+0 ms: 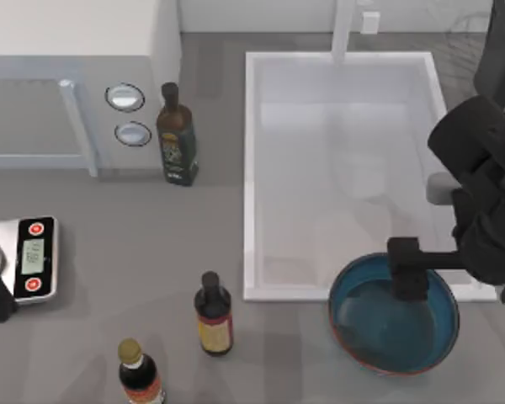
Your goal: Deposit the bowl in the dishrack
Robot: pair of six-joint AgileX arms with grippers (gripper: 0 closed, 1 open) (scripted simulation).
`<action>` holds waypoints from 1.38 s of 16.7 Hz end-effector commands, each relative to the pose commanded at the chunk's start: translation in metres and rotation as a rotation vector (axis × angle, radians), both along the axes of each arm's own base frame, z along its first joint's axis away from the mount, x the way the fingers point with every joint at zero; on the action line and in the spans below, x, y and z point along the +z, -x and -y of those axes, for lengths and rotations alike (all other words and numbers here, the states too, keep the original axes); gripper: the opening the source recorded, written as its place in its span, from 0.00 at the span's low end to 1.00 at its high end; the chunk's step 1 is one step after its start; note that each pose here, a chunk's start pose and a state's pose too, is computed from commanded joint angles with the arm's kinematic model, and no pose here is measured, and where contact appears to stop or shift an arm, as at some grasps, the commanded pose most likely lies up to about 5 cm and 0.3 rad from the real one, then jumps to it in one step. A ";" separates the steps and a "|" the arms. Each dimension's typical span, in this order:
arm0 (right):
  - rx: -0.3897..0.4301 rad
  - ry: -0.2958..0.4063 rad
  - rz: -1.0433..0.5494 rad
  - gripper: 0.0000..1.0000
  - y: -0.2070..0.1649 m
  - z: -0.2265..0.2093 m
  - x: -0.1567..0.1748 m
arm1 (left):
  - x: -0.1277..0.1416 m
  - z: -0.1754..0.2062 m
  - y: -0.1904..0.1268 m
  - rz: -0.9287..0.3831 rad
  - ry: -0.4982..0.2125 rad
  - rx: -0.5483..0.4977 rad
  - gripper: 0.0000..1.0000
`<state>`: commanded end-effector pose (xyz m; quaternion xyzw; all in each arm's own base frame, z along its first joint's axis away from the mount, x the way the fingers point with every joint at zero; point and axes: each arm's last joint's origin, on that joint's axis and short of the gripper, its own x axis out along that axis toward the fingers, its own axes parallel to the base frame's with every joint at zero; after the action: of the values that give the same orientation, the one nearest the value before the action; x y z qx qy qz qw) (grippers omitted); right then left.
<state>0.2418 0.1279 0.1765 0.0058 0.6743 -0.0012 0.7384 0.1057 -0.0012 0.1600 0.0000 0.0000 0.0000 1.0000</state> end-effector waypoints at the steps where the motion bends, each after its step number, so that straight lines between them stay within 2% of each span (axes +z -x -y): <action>1: 0.000 -0.002 0.004 1.00 -0.001 0.000 -0.012 | 0.000 0.000 0.000 0.000 0.000 0.000 1.00; 5: 0.000 0.004 -0.007 1.00 0.001 0.002 -0.044 | 0.000 0.000 0.000 0.000 0.000 0.000 1.00; 9: 0.000 0.004 -0.008 1.00 0.001 0.002 -0.045 | 0.000 0.000 0.000 0.000 0.000 0.000 1.00; 22: 0.000 0.004 -0.008 0.02 0.001 0.002 -0.045 | 0.000 0.000 0.000 0.000 0.000 0.000 1.00; 23: 0.000 0.004 -0.008 0.00 0.001 0.002 -0.045 | 0.000 0.000 0.000 0.000 0.000 0.000 1.00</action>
<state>0.2406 0.1258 0.1314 0.0043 0.6772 -0.0028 0.7357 0.1057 -0.0012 0.1600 0.0000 0.0000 0.0000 1.0000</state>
